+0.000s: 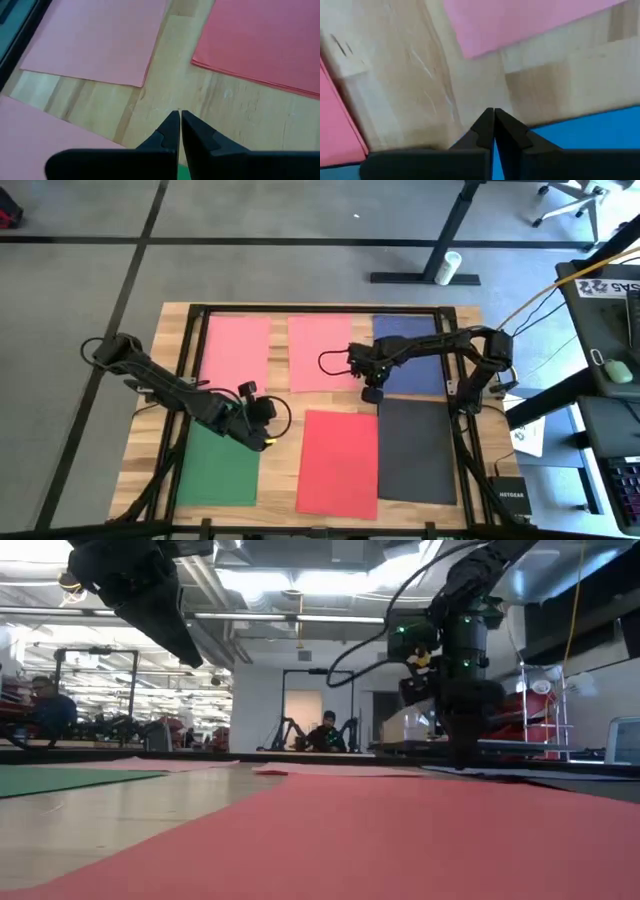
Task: Organize paper
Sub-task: Adjust the stacked blue papers on the table, then stack the pink paper on top of the pink paper
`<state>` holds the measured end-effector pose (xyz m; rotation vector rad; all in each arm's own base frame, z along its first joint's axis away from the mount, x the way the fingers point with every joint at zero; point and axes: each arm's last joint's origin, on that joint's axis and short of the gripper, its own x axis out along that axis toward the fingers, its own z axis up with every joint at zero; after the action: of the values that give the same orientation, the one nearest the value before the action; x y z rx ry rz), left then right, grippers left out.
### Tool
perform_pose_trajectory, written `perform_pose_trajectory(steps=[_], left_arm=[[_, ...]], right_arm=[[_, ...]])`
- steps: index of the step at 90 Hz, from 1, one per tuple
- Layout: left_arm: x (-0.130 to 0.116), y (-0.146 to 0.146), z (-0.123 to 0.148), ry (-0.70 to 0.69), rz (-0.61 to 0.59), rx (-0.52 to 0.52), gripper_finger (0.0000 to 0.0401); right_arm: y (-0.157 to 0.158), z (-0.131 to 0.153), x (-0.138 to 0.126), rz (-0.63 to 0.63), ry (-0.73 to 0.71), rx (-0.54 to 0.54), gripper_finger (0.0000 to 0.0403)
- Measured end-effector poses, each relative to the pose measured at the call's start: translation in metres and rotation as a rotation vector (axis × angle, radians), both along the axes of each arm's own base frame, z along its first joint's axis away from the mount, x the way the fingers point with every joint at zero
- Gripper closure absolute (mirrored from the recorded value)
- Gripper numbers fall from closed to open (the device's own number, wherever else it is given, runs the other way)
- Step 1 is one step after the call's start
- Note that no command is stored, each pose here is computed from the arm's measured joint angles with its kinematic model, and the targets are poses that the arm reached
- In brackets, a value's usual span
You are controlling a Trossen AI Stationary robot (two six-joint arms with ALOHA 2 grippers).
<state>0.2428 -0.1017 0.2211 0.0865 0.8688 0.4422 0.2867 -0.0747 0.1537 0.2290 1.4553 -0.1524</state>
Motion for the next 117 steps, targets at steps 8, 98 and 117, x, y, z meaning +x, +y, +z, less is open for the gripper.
perform_pose_trajectory(steps=[8,98,117], left_arm=[[0.000,0.000,0.000,0.001,-0.002,0.002,0.0401],[0.000,0.000,0.000,0.007,-0.007,0.007,0.0401],[0.000,0.000,0.000,0.007,-0.008,0.007,0.0401]], right_arm=[[0.001,0.003,0.005,0.007,-0.031,-0.008,0.0401],[0.041,-0.026,0.028,0.298,-0.020,-0.357,0.0261],[0.041,-0.027,0.028,0.298,-0.027,-0.354,0.0386]])
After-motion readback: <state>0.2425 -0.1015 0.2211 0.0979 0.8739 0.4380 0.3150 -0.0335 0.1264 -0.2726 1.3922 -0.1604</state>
